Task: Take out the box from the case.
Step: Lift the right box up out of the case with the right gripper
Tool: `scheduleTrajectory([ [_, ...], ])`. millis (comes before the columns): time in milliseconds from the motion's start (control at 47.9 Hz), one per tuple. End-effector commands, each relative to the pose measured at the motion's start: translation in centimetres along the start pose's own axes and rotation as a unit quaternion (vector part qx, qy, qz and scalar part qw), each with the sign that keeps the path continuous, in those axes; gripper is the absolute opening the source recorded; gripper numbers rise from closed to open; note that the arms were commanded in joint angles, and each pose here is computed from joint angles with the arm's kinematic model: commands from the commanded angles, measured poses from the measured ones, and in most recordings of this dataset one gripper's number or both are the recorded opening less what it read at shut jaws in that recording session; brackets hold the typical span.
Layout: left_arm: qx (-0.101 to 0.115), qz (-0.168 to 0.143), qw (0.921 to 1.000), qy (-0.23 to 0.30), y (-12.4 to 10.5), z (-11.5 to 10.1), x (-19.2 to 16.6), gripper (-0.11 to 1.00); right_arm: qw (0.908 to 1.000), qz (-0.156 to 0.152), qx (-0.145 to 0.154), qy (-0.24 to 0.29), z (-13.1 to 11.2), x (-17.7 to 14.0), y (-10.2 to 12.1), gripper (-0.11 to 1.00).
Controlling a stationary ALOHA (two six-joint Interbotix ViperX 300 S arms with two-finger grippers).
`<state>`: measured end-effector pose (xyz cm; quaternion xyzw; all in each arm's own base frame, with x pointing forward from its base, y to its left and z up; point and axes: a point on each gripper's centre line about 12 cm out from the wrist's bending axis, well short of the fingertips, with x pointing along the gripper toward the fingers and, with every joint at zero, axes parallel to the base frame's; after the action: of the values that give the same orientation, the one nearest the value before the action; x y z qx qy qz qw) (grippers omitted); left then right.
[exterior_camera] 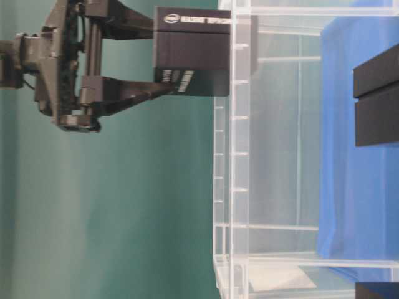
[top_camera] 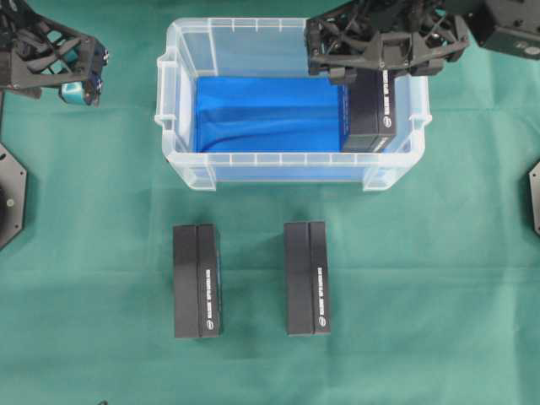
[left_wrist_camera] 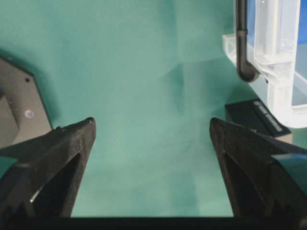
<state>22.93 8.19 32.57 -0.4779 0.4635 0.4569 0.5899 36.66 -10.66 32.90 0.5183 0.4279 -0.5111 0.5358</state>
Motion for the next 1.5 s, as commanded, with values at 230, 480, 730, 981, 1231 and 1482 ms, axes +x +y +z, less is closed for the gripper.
scheduleTrajectory([
  [230, 0.001, -0.017, 0.9998, -0.008, -0.2, 0.0, -1.0, 0.96, 0.9993, 0.031, 0.005, -0.022, 0.5, -5.6, -1.0, 0.65],
  [480, 0.002, -0.016, 0.9998, -0.007, -0.2, 0.0, -1.0, 0.96, 0.9992, 0.033, 0.006, -0.023, 0.4, -6.9, -1.2, 0.65],
  [730, 0.001, -0.017, 0.9998, -0.008, -0.2, 0.0, -1.0, 0.96, 0.9992, 0.033, 0.003, -0.023, 0.3, -6.9, -1.1, 0.65],
  [981, 0.001, -0.017, 0.9998, -0.007, -0.2, 0.0, -1.0, 0.96, 0.9992, 0.033, 0.003, -0.025, 0.3, -6.9, -1.1, 0.65],
  [1231, 0.001, -0.017, 0.9998, -0.007, -0.2, 0.0, -1.0, 0.96, 0.9991, 0.032, 0.003, -0.026, 0.3, -6.9, -1.1, 0.65],
  [1482, 0.001, -0.016, 0.9998, -0.007, -0.2, 0.0, -1.0, 0.96, 0.9991, 0.032, 0.003, -0.026, 0.3, -6.9, -1.1, 0.65],
])
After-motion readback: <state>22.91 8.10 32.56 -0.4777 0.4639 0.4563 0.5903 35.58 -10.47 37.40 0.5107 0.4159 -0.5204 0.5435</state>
